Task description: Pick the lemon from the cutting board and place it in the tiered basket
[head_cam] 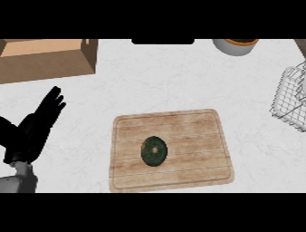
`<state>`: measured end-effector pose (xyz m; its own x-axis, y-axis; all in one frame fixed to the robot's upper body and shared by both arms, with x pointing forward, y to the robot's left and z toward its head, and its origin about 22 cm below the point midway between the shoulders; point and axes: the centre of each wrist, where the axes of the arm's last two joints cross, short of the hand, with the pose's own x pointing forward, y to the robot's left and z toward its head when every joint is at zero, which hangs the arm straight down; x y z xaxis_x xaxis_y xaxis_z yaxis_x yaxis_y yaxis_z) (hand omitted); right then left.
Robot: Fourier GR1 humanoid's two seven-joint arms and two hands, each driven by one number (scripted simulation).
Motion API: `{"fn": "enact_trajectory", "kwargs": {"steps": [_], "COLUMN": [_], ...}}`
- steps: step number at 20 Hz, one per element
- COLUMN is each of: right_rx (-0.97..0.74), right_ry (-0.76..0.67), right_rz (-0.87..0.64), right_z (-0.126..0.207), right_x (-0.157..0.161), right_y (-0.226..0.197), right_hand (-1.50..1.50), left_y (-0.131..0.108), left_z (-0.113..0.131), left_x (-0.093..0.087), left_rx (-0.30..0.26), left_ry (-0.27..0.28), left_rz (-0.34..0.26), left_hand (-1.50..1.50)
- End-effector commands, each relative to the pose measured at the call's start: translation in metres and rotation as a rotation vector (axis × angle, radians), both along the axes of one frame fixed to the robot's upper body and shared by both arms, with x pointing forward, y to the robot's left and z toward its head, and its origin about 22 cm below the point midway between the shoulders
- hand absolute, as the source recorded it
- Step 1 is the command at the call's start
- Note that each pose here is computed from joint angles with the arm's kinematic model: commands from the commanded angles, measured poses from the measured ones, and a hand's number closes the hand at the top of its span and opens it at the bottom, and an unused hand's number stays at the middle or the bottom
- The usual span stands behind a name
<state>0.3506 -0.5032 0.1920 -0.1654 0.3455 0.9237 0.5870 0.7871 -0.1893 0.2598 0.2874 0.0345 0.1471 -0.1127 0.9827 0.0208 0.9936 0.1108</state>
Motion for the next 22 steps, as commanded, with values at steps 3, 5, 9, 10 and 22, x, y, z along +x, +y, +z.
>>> {"fn": "enact_trajectory", "kwargs": {"steps": [3,5,9,10,22], "right_rx": [0.082,0.107,0.127,0.134,0.063], "right_ry": [-0.118,-0.133,-0.133,-0.137,-0.147], "right_rz": [-0.135,-0.197,-0.245,-0.255,-0.251], "right_z": [0.015,0.037,0.052,0.048,0.062], "right_x": [-0.053,-0.066,-0.112,-0.127,-0.221], "right_y": [-0.059,-0.075,-0.108,-0.117,-0.157], "right_hand": [-1.50,-1.50,-1.50,-1.50,-1.50], "left_y": [-0.005,0.001,-0.005,0.011,0.013], "left_z": [-0.007,-0.001,0.002,0.010,0.004], "left_x": [-0.003,-0.002,0.003,0.006,-0.002], "left_rx": [-0.021,-0.001,-0.004,0.004,-0.020], "left_ry": [-0.011,0.002,-0.006,-0.016,0.000], "left_rz": [0.006,-0.020,-0.006,0.004,-0.011], "left_hand": [0.00,0.00,0.00,0.00,0.00]}}
